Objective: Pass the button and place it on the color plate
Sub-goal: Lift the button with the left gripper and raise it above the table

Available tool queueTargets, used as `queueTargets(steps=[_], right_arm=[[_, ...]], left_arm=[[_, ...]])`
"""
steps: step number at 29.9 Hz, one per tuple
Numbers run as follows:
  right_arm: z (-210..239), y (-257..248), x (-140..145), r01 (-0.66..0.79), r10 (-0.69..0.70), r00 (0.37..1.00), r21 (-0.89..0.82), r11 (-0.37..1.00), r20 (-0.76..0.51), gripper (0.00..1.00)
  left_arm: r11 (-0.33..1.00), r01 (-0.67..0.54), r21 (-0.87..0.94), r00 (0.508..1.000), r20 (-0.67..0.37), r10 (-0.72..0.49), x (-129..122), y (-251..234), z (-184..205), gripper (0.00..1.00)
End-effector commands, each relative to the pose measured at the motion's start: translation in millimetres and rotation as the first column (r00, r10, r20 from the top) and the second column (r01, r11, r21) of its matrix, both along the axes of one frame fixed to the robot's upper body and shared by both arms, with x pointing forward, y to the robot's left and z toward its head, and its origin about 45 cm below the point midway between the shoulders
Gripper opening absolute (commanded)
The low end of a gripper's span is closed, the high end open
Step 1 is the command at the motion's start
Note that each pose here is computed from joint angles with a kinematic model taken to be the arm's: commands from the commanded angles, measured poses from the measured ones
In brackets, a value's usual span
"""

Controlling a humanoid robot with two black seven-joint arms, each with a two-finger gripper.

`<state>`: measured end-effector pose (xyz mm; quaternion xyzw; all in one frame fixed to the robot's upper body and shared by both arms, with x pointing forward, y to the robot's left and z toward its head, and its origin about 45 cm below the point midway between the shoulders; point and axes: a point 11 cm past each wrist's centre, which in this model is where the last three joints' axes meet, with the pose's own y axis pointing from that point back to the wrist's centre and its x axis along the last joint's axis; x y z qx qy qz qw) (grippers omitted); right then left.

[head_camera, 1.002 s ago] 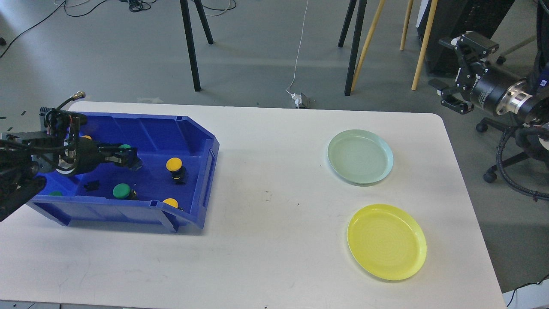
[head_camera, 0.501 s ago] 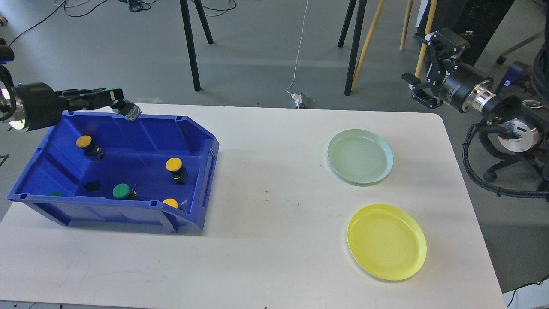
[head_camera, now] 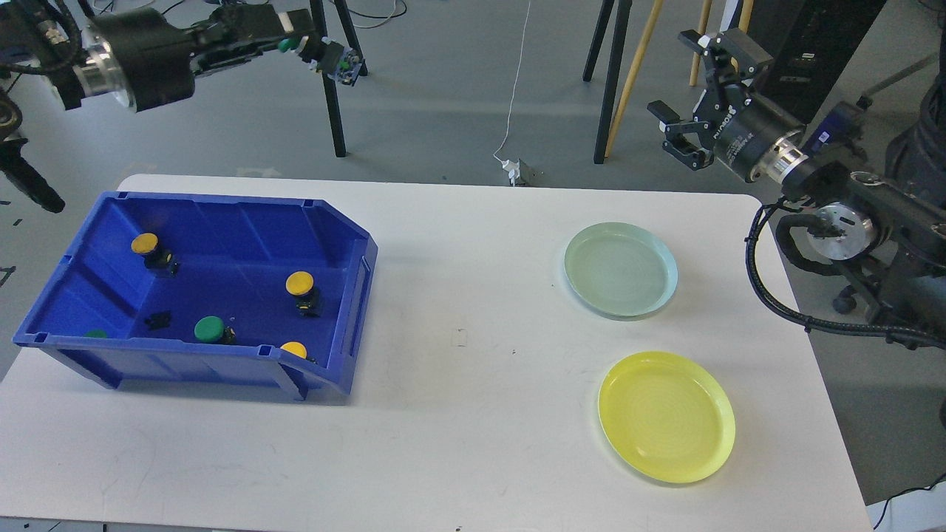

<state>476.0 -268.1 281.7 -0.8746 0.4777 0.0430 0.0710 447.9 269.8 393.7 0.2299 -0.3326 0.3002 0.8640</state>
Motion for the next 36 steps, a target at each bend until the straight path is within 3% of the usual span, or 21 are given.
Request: queueTargets(steps=[1,13,28,36], right_arm=[[9,21,-5,-0.059,0.057,0.997,0.045,0.997,0.044,0.99],[13,102,-23,-0.278,0.316,0.931,-0.207,0.938,0.181,0.98],[28,121,-29,-0.311,0.351,0.909,-0.195,0.930,0.224,0.98],[41,128,-25,-0.283,0.314,0.912,-0.150,0.947,0.263,0.98]], left_arm=[[0.997,0.032,-0.072,0.999,-0.030,-0.034,7,-28,-4,0.34],[0.993,0.007,-0.115,0.998,-0.061,-0.014,35,-64,-8,0.35],[0.924,0.010,-0.382,0.993,-0.106,-0.055,32,-64,12,0.35],[0.916,0.003,-0.402,0.988,-0.138,-0.063,30,-66,5,0.35]])
